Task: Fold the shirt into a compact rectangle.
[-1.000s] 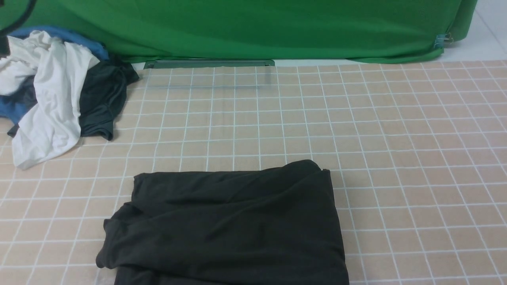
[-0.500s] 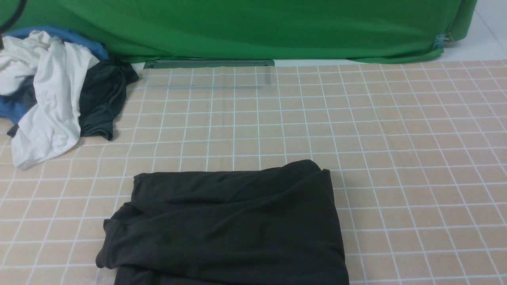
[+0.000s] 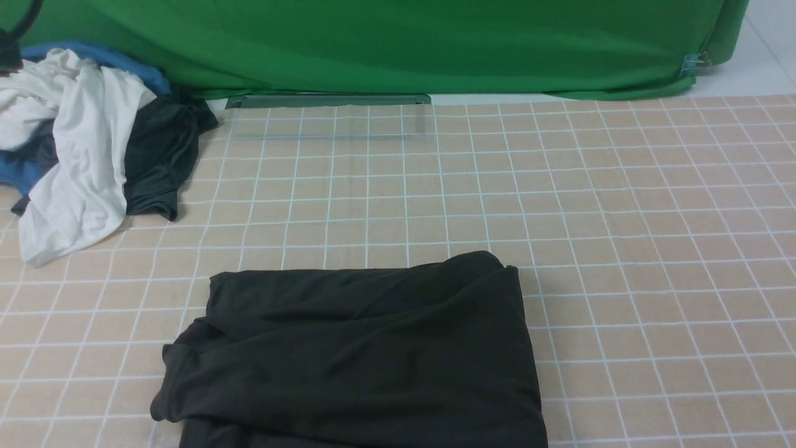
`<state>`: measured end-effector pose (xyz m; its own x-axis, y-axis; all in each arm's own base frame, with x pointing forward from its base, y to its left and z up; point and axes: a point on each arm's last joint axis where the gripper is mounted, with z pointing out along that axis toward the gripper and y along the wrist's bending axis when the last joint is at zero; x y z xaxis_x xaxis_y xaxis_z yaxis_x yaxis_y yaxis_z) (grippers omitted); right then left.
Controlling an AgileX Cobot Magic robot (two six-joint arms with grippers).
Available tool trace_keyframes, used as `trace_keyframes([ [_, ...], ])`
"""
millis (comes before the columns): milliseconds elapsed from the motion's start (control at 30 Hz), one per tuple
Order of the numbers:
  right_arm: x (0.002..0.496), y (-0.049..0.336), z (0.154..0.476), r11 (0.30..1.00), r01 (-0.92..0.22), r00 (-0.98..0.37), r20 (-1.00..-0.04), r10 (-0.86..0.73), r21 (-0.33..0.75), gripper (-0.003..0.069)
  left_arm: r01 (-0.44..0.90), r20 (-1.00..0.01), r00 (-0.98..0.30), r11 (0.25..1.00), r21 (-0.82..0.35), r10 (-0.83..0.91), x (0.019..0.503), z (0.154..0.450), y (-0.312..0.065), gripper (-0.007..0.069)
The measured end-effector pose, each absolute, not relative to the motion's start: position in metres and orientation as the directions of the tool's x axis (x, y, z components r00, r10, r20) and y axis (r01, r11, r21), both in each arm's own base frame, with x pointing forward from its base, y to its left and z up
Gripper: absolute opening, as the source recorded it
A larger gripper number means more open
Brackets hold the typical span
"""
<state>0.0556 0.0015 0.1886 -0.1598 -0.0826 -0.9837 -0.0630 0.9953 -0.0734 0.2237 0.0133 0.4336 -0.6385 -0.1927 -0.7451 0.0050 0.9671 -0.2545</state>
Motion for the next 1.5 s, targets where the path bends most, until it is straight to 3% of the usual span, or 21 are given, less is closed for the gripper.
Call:
trace_keyframes([
  [300,0.055,-0.004,0.189,0.996,0.042,-0.165,-0.984,-0.065,-0.073,0.0238,0.018,-0.724,-0.661,0.96,-0.278,-0.197,0.224,0.408,0.011,0.0016],
  [467,0.055,-0.004,0.189,0.996,0.043,-0.165,-0.984,-0.065,-0.073,0.0238,0.065,-0.773,-0.612,0.963,-0.261,-0.168,0.188,0.414,0.002,0.0016],
  [600,0.055,-0.004,0.189,0.996,0.043,-0.165,-0.984,-0.065,-0.073,0.0238,0.083,-0.801,-0.572,0.959,-0.272,-0.178,0.151,0.388,-0.006,0.0016],
  [733,0.055,-0.004,0.189,0.996,0.043,-0.165,-0.984,-0.066,-0.074,0.0238,0.121,-0.861,-0.444,0.935,-0.333,-0.249,0.117,0.351,-0.016,0.0016],
  [933,0.055,-0.004,0.189,0.996,0.043,-0.165,-0.984,-0.066,-0.074,0.0238,0.115,-0.917,-0.175,0.918,-0.381,-0.358,0.086,0.331,-0.016,0.0016],
  [1067,0.055,-0.004,0.189,0.996,0.043,-0.165,-0.984,-0.066,-0.074,0.0238,0.102,-0.949,-0.118,0.947,-0.305,-0.293,0.073,0.325,-0.015,0.0016],
  [1300,0.055,-0.004,0.189,0.996,0.043,-0.165,-0.984,-0.066,-0.074,0.0238,0.052,-0.984,-0.154,0.994,-0.095,-0.086,0.071,0.318,-0.009,0.0016],
  [1500,0.055,-0.004,0.189,0.996,0.043,-0.165,-0.984,-0.066,-0.074,0.0238,0.029,-0.985,-0.171,1.0,-0.01,-0.005,0.071,0.317,-0.006,0.0016],
])
